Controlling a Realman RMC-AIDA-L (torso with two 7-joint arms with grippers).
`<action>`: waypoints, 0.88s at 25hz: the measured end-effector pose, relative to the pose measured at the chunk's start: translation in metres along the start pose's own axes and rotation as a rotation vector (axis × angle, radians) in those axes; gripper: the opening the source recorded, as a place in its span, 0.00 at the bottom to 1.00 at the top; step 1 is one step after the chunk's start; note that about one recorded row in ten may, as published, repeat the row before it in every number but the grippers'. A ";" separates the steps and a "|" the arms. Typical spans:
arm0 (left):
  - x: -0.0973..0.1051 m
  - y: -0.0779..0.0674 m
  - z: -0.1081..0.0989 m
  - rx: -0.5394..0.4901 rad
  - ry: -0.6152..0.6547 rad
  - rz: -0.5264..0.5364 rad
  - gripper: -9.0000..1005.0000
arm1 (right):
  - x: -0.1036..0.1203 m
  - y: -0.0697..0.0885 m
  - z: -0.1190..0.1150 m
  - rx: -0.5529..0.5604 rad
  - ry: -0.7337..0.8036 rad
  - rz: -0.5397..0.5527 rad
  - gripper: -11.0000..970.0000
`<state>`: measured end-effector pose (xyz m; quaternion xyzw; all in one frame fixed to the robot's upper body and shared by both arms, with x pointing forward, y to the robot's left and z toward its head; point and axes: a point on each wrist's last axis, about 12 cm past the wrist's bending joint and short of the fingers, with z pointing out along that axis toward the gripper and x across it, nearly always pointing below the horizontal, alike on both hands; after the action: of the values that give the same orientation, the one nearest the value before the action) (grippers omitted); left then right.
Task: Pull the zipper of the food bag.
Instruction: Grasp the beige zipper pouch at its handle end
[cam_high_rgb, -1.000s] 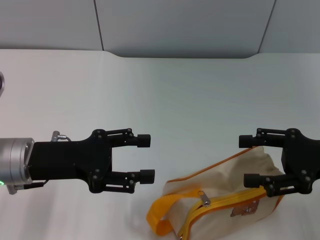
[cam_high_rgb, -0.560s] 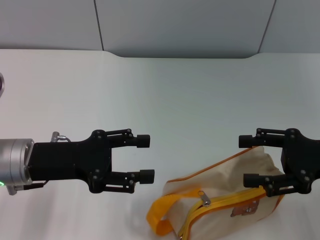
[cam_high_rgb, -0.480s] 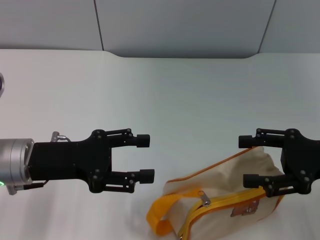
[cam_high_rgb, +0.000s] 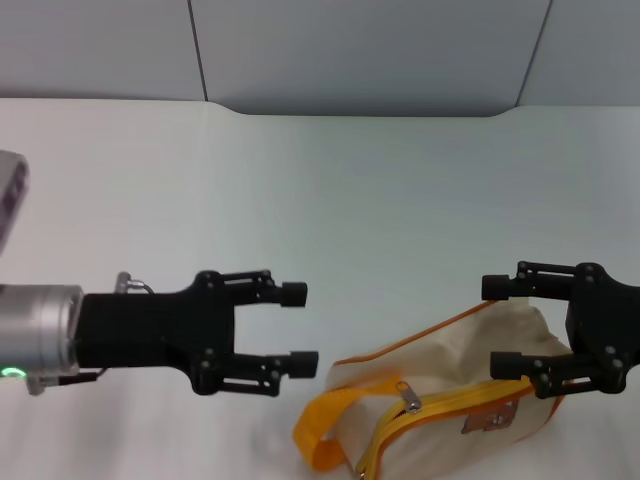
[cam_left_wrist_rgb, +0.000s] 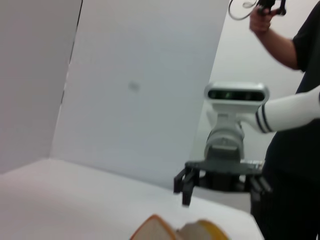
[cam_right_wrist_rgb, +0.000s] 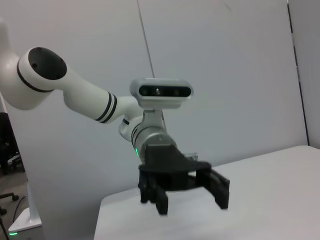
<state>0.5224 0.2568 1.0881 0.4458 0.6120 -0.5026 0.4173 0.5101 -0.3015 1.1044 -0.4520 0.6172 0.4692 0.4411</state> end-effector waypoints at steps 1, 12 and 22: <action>0.002 0.000 0.002 0.000 0.014 -0.002 0.80 | 0.000 0.000 0.000 0.002 0.000 0.001 0.84; 0.022 0.010 0.041 -0.053 0.152 -0.018 0.80 | 0.002 0.002 -0.002 0.008 0.003 0.004 0.83; 0.027 0.010 0.051 -0.050 0.162 0.013 0.67 | 0.003 0.002 -0.003 0.010 0.002 0.004 0.82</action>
<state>0.5284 0.2109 1.0522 0.4784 0.6532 -0.4469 0.3805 0.5076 -0.3041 1.1027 -0.4489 0.6209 0.4666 0.4419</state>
